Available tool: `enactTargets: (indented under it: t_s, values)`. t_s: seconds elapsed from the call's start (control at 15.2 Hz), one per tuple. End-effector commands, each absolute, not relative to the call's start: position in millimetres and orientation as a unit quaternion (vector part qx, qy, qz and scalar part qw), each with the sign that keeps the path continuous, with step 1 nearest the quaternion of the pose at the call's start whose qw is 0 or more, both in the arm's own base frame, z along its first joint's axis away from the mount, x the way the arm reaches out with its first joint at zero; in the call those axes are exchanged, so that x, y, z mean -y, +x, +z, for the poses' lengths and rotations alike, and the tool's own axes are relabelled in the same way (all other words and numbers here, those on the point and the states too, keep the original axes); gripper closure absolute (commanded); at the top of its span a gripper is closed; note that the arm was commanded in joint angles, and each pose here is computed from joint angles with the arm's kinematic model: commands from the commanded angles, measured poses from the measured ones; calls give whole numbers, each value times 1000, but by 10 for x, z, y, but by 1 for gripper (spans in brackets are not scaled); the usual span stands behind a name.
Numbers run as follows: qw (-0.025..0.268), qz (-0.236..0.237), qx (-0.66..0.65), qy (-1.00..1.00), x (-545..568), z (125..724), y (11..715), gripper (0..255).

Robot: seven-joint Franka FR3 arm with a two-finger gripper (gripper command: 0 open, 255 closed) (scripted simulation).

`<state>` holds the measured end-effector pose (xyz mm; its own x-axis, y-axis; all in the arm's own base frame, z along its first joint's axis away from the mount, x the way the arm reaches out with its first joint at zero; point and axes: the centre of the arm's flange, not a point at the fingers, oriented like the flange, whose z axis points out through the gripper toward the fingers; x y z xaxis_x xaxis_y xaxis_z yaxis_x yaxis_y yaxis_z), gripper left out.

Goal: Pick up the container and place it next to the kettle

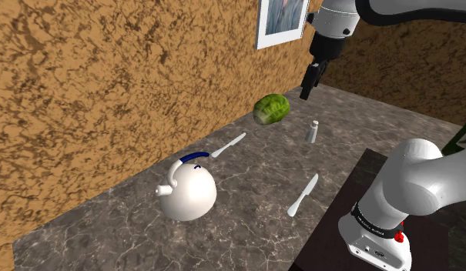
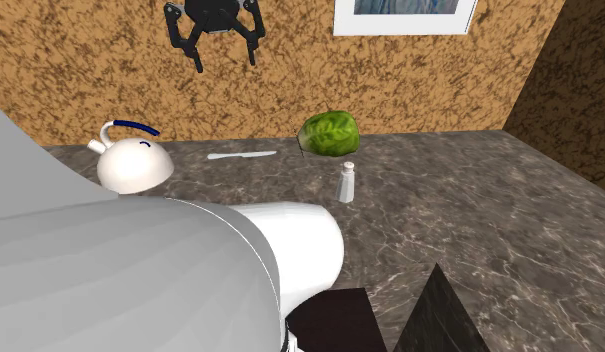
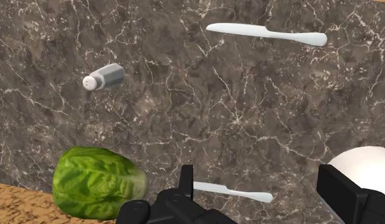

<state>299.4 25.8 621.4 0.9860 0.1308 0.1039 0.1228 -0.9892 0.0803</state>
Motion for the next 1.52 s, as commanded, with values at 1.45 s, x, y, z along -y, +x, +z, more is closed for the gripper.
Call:
enactTargets:
  t_s: [1.45]
  values:
    - [46,2,-27,999,1902,4336,3345,0]
